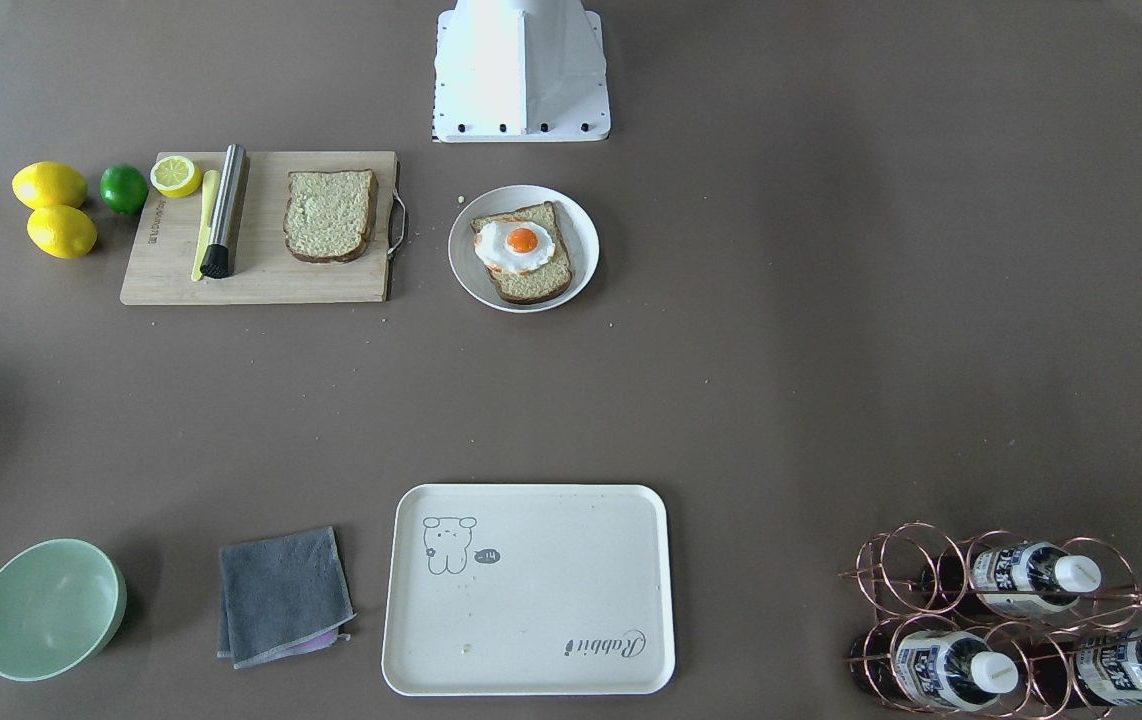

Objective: Make sandwich and place on tray

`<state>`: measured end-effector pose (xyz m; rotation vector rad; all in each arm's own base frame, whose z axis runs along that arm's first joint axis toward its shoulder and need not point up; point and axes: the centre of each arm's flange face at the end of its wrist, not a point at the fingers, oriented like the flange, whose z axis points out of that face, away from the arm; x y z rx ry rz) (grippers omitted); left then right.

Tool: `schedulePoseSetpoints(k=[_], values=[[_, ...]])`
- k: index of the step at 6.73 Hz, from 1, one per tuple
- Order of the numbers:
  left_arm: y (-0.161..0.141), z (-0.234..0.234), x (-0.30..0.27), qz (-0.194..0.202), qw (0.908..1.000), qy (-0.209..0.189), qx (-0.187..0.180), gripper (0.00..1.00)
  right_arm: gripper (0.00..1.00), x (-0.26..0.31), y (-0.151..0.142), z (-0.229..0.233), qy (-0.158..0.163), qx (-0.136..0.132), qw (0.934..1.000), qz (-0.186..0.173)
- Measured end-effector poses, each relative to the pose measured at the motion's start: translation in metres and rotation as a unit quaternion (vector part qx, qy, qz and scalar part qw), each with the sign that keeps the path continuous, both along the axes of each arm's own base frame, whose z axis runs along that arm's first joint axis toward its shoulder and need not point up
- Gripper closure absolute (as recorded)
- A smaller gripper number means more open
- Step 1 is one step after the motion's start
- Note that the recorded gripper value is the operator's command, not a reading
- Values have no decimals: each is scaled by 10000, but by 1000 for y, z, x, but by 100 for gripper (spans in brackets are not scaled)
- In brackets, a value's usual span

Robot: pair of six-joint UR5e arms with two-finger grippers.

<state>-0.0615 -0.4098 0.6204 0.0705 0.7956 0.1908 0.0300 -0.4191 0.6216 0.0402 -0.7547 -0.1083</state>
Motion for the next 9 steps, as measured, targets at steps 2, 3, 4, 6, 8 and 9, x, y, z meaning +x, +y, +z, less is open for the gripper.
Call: schedulePoseSetpoints(k=[2,3,4,6,8,9], values=[[2,1,0,0,10000,35,2,2,0,-39,-3,-46,-152,-204,9994,215],[5,4,1,-1,10000,40,-19,2,0,-68,-1,-77,-245,-371,9984,350],[6,5,1,-1,10000,39,-33,2,0,-97,5,-108,-362,-534,9967,499],[7,6,1,-19,10000,38,-60,2,0,-170,23,-153,-814,-855,9898,800],[7,6,1,-27,10000,36,-69,2,6,-246,55,-179,-1184,-1127,9820,943],[7,6,0,-30,10000,32,-67,2,8,-284,74,-189,-1283,-1184,9800,955]])
